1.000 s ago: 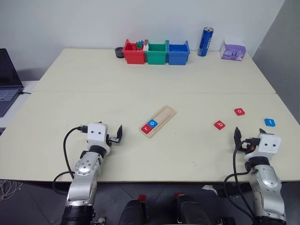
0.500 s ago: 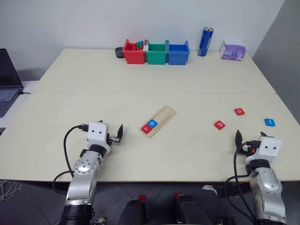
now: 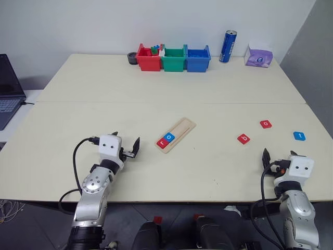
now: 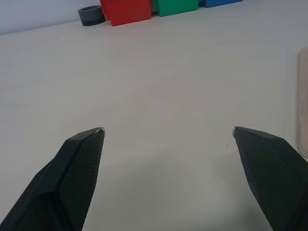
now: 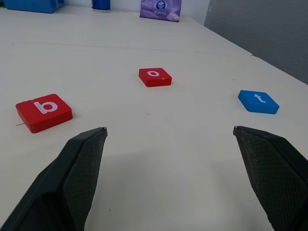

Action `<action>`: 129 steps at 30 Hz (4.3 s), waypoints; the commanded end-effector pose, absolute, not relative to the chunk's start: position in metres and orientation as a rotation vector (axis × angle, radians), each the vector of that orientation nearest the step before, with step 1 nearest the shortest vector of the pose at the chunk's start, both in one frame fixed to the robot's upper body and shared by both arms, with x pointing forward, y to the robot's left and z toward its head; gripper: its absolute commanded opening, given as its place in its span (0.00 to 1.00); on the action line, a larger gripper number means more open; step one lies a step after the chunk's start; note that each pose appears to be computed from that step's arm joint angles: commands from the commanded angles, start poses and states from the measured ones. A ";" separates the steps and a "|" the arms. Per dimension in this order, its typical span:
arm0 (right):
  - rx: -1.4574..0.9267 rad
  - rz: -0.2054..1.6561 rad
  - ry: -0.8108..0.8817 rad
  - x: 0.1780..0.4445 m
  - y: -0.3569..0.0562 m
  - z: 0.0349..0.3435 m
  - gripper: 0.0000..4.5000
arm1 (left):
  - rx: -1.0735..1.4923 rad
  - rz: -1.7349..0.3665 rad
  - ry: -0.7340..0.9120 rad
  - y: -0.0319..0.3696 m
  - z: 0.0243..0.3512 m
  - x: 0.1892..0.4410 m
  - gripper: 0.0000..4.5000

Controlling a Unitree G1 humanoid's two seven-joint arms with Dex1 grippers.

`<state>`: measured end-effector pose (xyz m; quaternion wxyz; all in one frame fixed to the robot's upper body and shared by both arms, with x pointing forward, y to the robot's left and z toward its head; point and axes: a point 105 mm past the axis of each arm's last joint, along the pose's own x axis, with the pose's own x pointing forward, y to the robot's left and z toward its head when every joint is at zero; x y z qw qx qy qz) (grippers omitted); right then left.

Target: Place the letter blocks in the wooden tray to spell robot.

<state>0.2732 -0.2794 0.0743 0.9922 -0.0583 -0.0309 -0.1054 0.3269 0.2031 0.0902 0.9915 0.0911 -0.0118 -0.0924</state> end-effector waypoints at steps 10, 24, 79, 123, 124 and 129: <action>-0.098 -0.034 -0.109 0.268 -0.259 0.095 0.99 | 0.102 -0.418 -0.031 0.176 0.105 0.322 1.00; -0.041 0.858 0.108 0.224 -0.144 0.127 0.99 | 0.123 -0.740 0.170 0.120 0.104 0.306 1.00; -0.134 0.982 0.122 0.218 -0.135 0.150 1.00 | 0.145 -0.632 0.458 0.092 0.074 0.336 0.75; -0.227 0.804 0.321 0.191 -0.195 0.115 1.00 | 0.612 -1.463 0.251 0.033 0.087 0.315 0.75; -0.224 0.804 0.319 0.191 -0.194 0.115 1.00 | 0.615 -1.469 0.246 0.031 0.087 0.315 0.75; -0.217 0.805 0.318 0.190 -0.189 0.115 1.00 | 0.617 -1.483 0.238 0.025 0.086 0.318 0.75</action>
